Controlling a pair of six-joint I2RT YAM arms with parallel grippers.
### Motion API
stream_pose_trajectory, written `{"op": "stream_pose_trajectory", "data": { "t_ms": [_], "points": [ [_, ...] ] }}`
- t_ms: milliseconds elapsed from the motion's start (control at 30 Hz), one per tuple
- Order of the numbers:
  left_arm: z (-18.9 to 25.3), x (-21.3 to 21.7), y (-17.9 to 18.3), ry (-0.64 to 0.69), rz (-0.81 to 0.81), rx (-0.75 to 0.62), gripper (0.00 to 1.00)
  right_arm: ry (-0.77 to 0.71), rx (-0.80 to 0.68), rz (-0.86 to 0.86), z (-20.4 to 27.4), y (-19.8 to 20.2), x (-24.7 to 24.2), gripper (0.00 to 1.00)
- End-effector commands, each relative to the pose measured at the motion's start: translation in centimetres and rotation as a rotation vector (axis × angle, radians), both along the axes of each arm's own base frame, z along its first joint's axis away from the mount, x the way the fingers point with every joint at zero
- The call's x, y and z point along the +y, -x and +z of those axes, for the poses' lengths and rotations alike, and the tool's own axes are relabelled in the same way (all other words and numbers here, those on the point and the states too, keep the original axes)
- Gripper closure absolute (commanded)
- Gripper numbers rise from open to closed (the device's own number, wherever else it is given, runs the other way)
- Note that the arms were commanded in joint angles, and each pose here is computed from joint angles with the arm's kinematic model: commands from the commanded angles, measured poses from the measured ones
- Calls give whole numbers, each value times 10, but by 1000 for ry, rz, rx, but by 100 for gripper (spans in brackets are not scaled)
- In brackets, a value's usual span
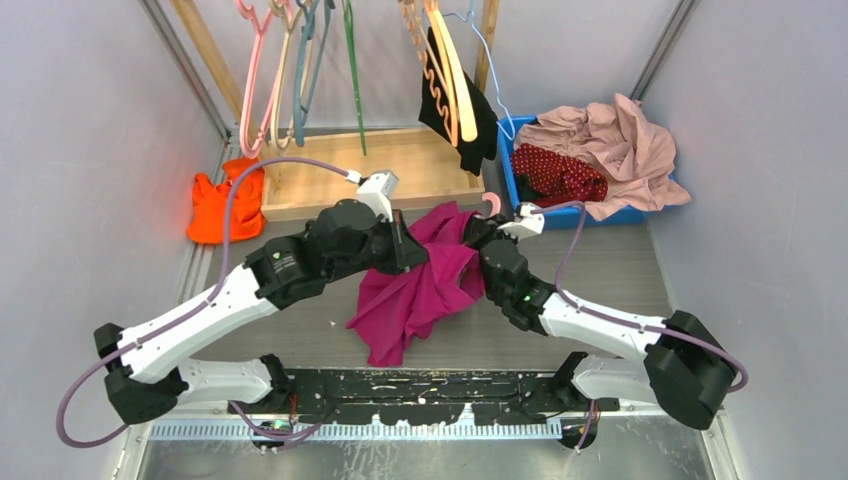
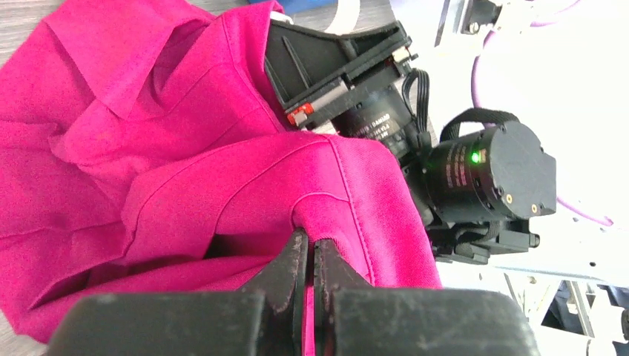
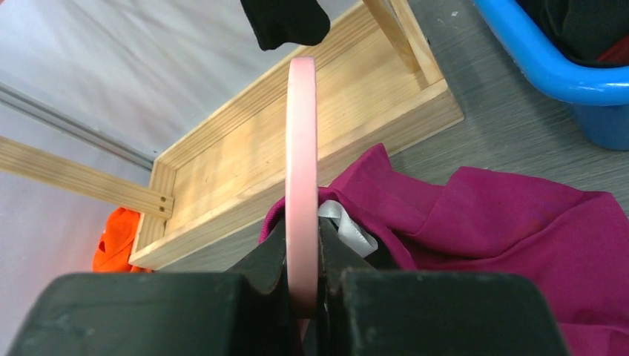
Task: Place the skirt on the hanger
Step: Hang the skirt on the hanger.
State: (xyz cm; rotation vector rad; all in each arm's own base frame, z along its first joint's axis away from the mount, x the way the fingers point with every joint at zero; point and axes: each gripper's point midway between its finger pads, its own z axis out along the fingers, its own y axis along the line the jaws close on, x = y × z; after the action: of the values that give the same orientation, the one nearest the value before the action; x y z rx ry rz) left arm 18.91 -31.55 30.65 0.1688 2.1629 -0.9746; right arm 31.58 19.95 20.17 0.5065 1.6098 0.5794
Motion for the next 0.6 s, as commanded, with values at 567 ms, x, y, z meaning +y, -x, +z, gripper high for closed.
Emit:
{"op": "stream_pose_trajectory", "data": {
  "t_ms": [567],
  "points": [
    [2, -17, 65, 107, -133, 43, 98, 25, 28, -166, 10, -45, 29, 99]
  ]
}}
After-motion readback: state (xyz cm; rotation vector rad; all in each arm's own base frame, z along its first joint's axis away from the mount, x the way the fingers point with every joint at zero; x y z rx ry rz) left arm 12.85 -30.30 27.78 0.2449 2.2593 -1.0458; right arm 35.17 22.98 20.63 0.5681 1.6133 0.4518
